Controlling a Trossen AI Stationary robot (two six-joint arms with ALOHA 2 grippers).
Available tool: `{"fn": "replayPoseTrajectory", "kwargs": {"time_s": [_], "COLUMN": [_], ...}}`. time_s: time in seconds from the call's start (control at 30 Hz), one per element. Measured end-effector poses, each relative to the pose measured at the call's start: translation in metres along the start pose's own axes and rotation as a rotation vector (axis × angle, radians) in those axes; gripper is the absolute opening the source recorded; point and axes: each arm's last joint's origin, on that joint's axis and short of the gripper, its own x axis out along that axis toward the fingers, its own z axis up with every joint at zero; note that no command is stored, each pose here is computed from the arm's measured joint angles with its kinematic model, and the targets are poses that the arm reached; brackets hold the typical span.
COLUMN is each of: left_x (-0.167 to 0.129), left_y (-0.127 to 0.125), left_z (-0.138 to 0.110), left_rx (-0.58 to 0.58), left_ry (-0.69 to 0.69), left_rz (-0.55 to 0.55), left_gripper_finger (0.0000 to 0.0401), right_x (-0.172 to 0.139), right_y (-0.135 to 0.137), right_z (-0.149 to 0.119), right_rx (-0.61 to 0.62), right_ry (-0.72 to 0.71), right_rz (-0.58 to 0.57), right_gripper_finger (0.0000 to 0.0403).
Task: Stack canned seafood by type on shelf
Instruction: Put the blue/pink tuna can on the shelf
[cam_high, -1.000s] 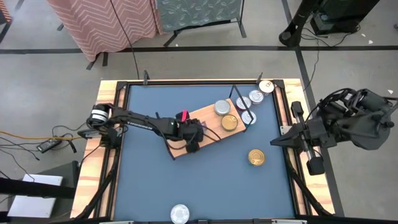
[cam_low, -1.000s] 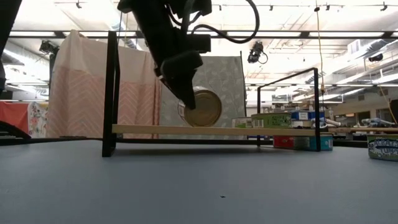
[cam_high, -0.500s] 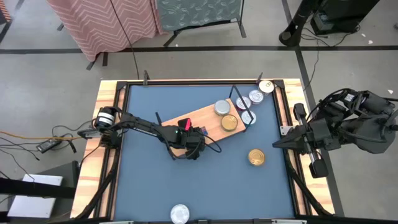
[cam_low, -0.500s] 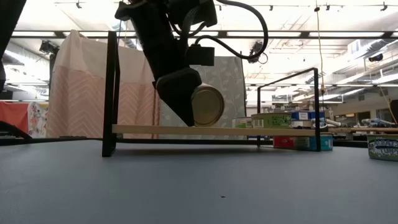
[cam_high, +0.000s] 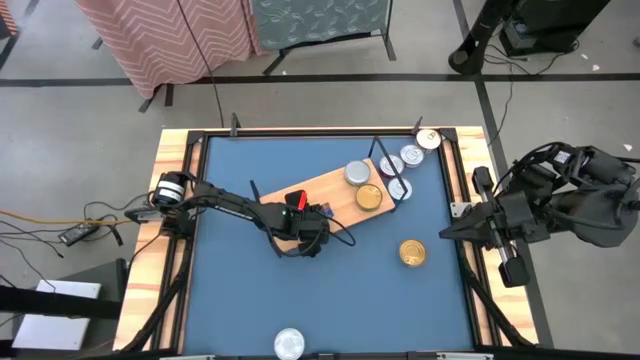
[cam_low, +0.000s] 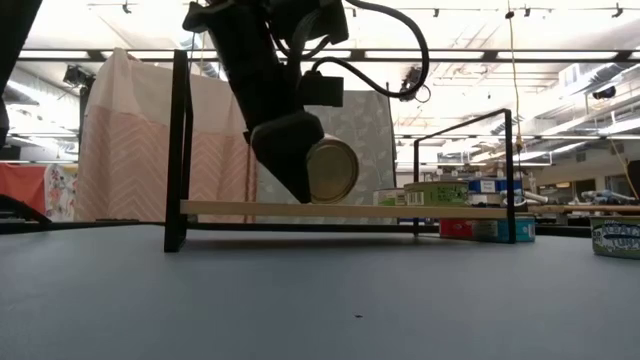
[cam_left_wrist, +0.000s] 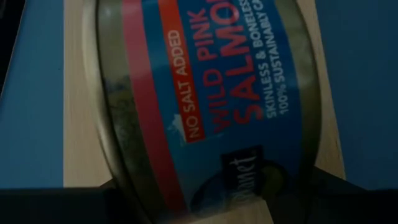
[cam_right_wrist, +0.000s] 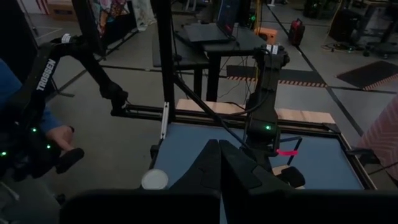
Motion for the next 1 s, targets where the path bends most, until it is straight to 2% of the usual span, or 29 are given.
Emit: {"fn": "replayPoseTrajectory", "kwargs": {"time_s": [0.53, 0.7, 0.87, 1.0], "left_x": [0.008, 0.01, 0.01, 0.008], "left_y": [-0.007, -0.014, -0.02, -0.021], "left_z": [-0.009, -0.018, -0.021, -0.019], "left_rx": [0.124, 0.276, 0.322, 0.441], "left_ry": [0.048, 0.119, 0.123, 0.128], "left_rz": [0.105, 0.148, 0.158, 0.188], "left_gripper_finger": [0.0195, 0.0195, 0.0195, 0.0195], "right_x": [-0.005, -0.007, -0.009, -0.009], "right_y": [0.005, 0.007, 0.009, 0.009], "right_z": [-0.001, -0.002, -0.002, -0.002], "right_rx": [-0.01, -0.015, -0.017, -0.019], "right_ry": [-0.011, -0.019, -0.029, -0.03], "right_rz": [0.003, -0.001, -0.004, -0.006], "right_gripper_finger": [0.0005, 0.0005, 0.0005, 0.0005]}}
